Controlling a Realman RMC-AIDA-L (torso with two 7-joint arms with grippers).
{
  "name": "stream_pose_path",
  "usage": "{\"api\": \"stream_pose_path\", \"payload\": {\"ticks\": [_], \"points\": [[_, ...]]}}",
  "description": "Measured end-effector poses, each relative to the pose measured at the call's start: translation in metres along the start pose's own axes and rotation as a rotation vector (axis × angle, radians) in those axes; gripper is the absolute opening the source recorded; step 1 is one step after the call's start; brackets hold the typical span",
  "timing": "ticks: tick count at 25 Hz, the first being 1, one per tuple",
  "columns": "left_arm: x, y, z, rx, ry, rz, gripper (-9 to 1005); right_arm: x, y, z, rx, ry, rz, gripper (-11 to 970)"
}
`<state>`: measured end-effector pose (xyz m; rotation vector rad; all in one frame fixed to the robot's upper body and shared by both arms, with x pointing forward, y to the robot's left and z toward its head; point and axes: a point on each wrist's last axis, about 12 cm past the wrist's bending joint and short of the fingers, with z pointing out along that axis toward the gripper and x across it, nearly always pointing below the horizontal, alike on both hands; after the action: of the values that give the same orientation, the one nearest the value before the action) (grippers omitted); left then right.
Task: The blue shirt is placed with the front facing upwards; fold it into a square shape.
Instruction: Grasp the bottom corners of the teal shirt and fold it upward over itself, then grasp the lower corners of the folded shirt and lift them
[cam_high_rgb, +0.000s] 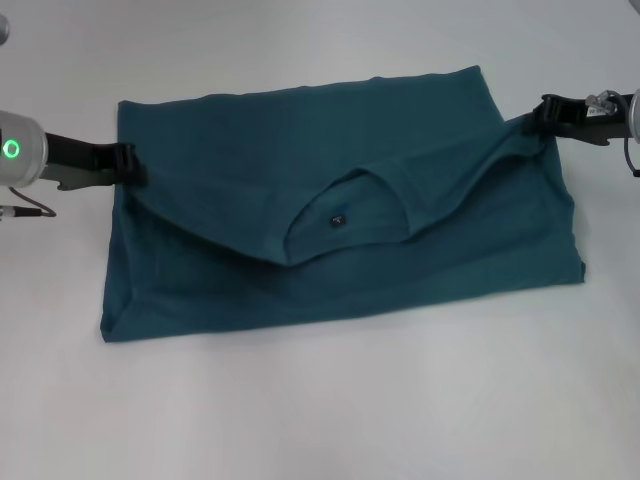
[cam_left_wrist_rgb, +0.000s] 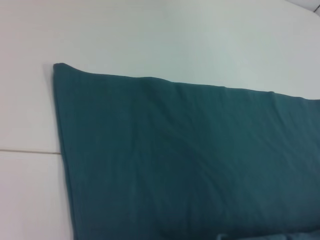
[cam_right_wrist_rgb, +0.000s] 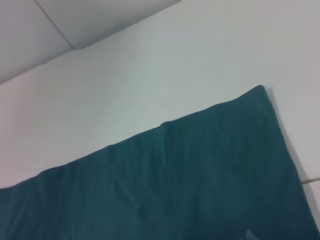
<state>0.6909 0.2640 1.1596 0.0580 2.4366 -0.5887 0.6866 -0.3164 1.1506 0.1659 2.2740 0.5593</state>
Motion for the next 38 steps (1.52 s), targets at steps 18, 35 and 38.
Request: {"api": "stream_pose_path", "payload": {"ticks": [18, 35, 38], "points": [[0.016, 0.003, 0.014, -0.043, -0.01, -0.01, 7, 0.014, 0.007, 0.015, 0.062, 0.068, -0.11, 162], [0.048, 0.04, -0.043, 0.033, -0.114, -0.282, 378, 0.007, -0.031, -0.047, -0.073, 0.071, -0.003, 377], [0.069, 0.047, -0.05, 0.126, -0.112, -0.352, 518, 0.024, -0.031, -0.065, -0.255, 0.081, 0.0, 571]]}}
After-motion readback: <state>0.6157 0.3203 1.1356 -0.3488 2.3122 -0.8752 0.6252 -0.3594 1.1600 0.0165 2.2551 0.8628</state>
